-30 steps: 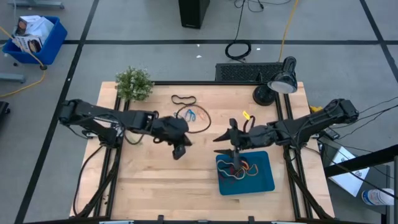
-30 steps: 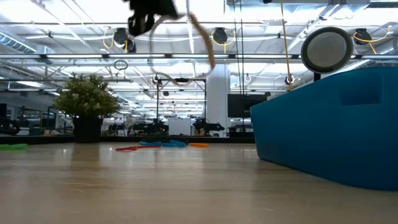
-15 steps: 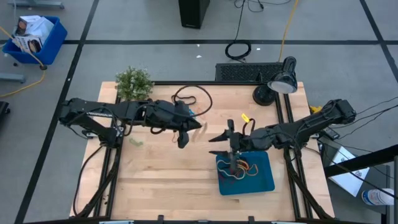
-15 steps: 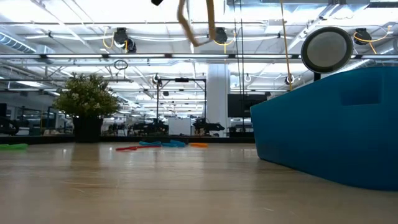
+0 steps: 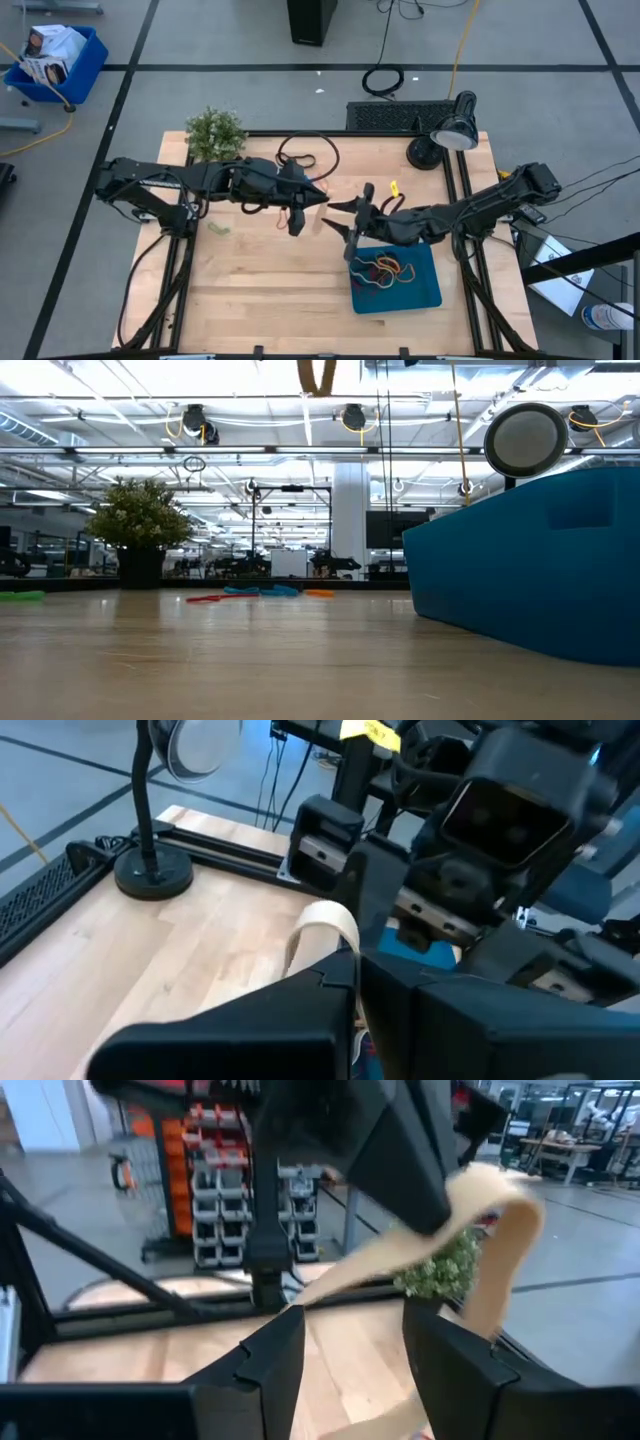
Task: Pick and place rubber bands into bin
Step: Put the light brown rubber bands into the blue bin
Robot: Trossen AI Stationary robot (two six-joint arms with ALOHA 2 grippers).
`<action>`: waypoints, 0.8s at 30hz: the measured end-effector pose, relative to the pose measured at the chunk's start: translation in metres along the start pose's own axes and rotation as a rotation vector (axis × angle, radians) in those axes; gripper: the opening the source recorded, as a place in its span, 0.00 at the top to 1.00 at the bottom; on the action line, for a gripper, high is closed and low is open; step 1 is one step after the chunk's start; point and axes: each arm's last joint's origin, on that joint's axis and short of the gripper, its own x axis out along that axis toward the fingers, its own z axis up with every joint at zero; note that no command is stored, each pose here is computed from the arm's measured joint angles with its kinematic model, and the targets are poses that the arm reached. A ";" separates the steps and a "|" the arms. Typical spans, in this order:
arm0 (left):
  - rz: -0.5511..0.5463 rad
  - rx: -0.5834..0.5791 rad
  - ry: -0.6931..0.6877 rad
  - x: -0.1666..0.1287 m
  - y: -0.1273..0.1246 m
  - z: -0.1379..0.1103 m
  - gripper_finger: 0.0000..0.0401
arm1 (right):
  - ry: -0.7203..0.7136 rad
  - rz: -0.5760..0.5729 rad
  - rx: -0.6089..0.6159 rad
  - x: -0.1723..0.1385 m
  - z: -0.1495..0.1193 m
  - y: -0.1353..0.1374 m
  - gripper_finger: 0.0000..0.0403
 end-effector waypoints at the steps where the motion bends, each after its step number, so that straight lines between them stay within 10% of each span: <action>1: 0.000 0.004 0.000 0.000 0.000 0.000 0.95 | -0.012 -0.004 0.009 0.001 0.001 -0.001 0.60; 24: -0.009 0.050 -0.034 0.000 -0.001 0.003 0.91 | -0.062 0.028 0.120 0.013 0.004 -0.012 0.74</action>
